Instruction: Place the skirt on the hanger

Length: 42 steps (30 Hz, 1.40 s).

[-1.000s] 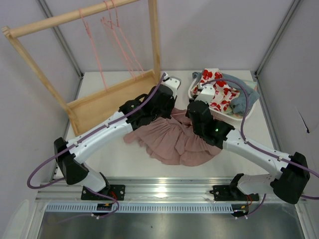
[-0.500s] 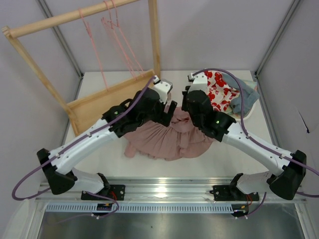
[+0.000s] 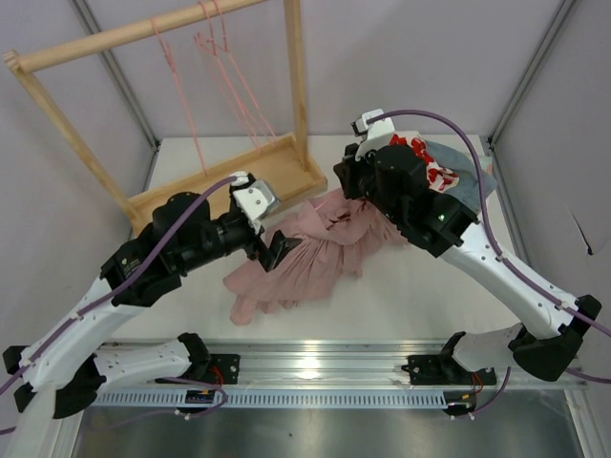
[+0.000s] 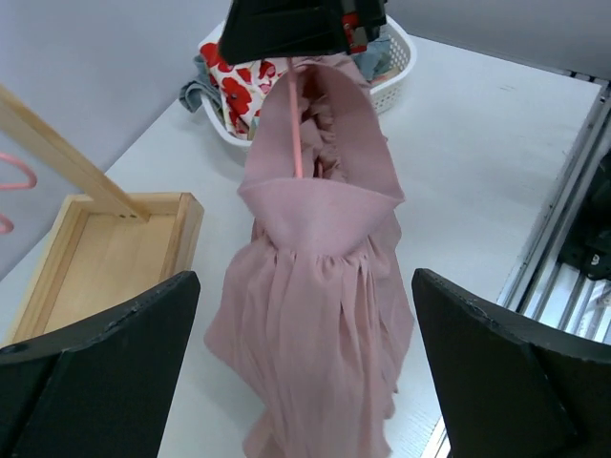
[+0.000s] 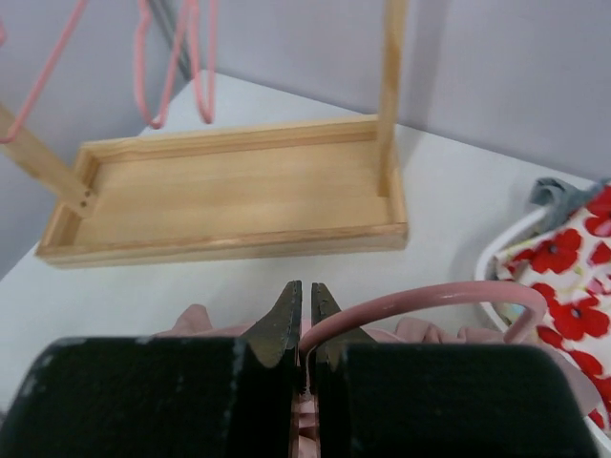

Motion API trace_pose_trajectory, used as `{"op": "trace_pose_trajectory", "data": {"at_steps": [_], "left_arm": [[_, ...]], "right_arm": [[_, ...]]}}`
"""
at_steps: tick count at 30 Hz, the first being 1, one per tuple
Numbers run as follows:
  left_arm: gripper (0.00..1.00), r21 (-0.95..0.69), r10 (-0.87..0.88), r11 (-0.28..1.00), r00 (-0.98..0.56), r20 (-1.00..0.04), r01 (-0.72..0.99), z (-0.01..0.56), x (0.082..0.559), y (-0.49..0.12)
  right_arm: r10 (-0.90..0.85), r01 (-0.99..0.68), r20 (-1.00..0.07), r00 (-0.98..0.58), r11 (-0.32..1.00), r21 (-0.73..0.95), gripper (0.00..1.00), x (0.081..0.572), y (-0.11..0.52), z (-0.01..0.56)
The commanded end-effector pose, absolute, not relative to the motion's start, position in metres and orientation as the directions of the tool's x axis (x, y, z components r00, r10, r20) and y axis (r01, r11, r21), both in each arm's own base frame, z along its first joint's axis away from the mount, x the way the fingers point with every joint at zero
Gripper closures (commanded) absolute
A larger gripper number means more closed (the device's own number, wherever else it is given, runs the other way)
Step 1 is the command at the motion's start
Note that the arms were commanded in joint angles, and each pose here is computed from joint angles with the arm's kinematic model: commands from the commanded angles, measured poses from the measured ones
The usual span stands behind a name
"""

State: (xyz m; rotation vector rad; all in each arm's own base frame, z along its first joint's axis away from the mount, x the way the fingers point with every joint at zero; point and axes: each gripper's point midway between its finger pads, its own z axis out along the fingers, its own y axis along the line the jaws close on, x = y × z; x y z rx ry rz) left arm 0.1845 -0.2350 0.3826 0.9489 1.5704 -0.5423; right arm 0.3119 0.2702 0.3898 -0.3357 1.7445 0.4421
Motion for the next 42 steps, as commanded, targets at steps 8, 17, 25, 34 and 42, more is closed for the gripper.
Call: {"op": "trace_pose_trajectory", "data": {"at_steps": [8, 17, 25, 34, 42], "left_arm": [[0.06, 0.057, 0.268, 0.561, -0.115, -0.957, 0.826, 0.392, 0.210, -0.285], [0.25, -0.043, 0.278, 0.609, -0.264, -0.924, 0.792, 0.351, 0.221, -0.300], [0.43, -0.083, 0.245, 0.613, -0.289, -0.925, 0.786, 0.335, 0.212, -0.292], [0.50, -0.082, 0.252, 0.618, -0.295, -0.921, 0.782, 0.325, 0.204, -0.281], [0.51, -0.081, 0.231, 0.615, -0.277, -0.933, 0.784, 0.335, 0.199, -0.274]], "right_arm": [[0.061, -0.531, -0.975, -0.213, 0.831, 0.168, 1.00, 0.294, 0.300, 0.415], [0.095, -0.497, -0.979, -0.182, 0.850, 0.175, 1.00, 0.291, 0.290, 0.434], [0.129, -0.511, -0.977, -0.168, 0.837, 0.198, 1.00, 0.283, 0.285, 0.442], [0.125, -0.508, -0.980, -0.158, 0.840, 0.189, 1.00, 0.282, 0.281, 0.444], [0.133, -0.522, -0.977, -0.166, 0.829, 0.201, 1.00, 0.281, 0.285, 0.443]]}}
